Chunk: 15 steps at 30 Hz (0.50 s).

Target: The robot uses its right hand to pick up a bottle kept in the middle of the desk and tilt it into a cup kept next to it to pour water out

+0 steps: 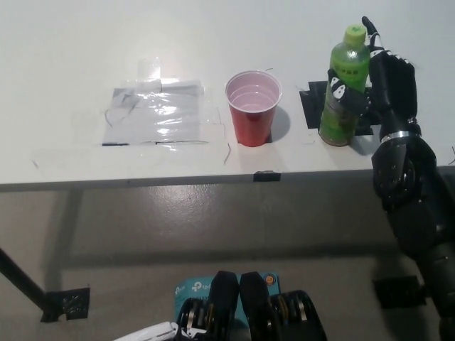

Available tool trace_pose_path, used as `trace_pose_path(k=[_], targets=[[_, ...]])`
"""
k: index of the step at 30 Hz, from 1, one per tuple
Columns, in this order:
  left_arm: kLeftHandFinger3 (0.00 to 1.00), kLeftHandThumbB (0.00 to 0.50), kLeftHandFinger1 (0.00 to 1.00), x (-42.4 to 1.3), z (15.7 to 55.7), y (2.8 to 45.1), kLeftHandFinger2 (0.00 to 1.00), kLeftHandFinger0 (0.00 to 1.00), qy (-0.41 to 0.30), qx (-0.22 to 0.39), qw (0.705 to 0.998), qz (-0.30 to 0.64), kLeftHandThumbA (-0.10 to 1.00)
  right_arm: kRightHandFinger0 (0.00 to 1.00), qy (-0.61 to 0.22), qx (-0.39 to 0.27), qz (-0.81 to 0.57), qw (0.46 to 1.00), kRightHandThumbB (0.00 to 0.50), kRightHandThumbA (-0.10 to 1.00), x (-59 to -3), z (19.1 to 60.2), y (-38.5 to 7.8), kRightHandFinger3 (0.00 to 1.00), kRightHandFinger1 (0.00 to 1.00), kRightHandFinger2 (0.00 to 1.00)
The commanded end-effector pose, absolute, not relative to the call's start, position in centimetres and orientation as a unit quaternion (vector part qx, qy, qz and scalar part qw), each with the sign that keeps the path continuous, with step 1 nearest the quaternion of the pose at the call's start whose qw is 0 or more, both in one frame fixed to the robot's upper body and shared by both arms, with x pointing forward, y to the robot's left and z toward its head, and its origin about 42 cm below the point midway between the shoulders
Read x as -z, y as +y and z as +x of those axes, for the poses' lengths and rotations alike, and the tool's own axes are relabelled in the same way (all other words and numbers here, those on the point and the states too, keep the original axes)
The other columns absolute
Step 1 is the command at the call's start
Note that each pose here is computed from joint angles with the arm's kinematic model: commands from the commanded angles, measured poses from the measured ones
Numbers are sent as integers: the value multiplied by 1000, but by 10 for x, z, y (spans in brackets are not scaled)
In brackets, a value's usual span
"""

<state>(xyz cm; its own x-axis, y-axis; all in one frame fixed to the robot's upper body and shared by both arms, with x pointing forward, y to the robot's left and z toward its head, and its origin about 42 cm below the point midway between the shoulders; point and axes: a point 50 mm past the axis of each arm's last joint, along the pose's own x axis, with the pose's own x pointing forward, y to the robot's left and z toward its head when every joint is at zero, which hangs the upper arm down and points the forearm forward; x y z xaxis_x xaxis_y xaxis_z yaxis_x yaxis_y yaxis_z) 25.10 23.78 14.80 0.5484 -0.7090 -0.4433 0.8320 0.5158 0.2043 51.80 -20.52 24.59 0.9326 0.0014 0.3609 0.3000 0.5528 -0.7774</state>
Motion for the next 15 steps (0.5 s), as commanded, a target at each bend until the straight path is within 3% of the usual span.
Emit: trace_pose_path(k=[1,5,6,7,8,9,10,11,12,13,15], targets=[[1000,500,1000,-158,251,240,1000,1000,145,455,852,214,379,407,-137,75,-459,875,36,167,-263,526,-206,1000,526,588],[1000,500,1000,-158,252,242,1000,1000,143,452,853,219,389,515,-129,69,-451,880,20,180,-257,525,-204,1000,591,618],[1000,500,1000,-158,252,242,1000,1000,145,453,853,215,373,531,-128,68,-449,881,24,177,-255,523,-204,1000,629,655],[1000,500,1000,-158,252,242,1000,1000,147,453,853,214,371,575,-125,68,-456,879,10,228,-254,523,-204,1000,752,803],[1000,500,1000,-159,252,242,1000,1000,145,451,854,216,371,609,-120,69,-465,875,16,289,-254,523,-204,1000,815,829],[1000,500,1000,-159,252,241,1000,1000,145,453,852,218,385,868,-102,71,-476,871,112,587,-254,523,-203,1000,1000,1000],[1000,500,1000,-160,252,241,1000,1000,144,453,852,218,385,1000,-89,66,-484,868,210,813,-254,521,-204,1000,1000,1000],[1000,500,1000,-159,252,242,1000,1000,145,454,852,217,393,1000,-67,62,-490,867,354,933,-257,520,-204,1000,1000,1000],[1000,500,1000,-159,252,242,1000,1000,145,454,852,217,393,1000,-64,62,-491,866,364,931,-257,520,-204,1000,1000,1000],[1000,500,1000,-158,252,243,1000,1000,147,452,853,216,392,1000,-54,63,-499,863,473,1000,-257,518,-204,1000,1000,1000],[1000,500,1000,-158,252,243,1000,1000,149,455,852,213,386,1000,-42,65,-504,860,500,1000,-259,517,-207,1000,1000,1000]])
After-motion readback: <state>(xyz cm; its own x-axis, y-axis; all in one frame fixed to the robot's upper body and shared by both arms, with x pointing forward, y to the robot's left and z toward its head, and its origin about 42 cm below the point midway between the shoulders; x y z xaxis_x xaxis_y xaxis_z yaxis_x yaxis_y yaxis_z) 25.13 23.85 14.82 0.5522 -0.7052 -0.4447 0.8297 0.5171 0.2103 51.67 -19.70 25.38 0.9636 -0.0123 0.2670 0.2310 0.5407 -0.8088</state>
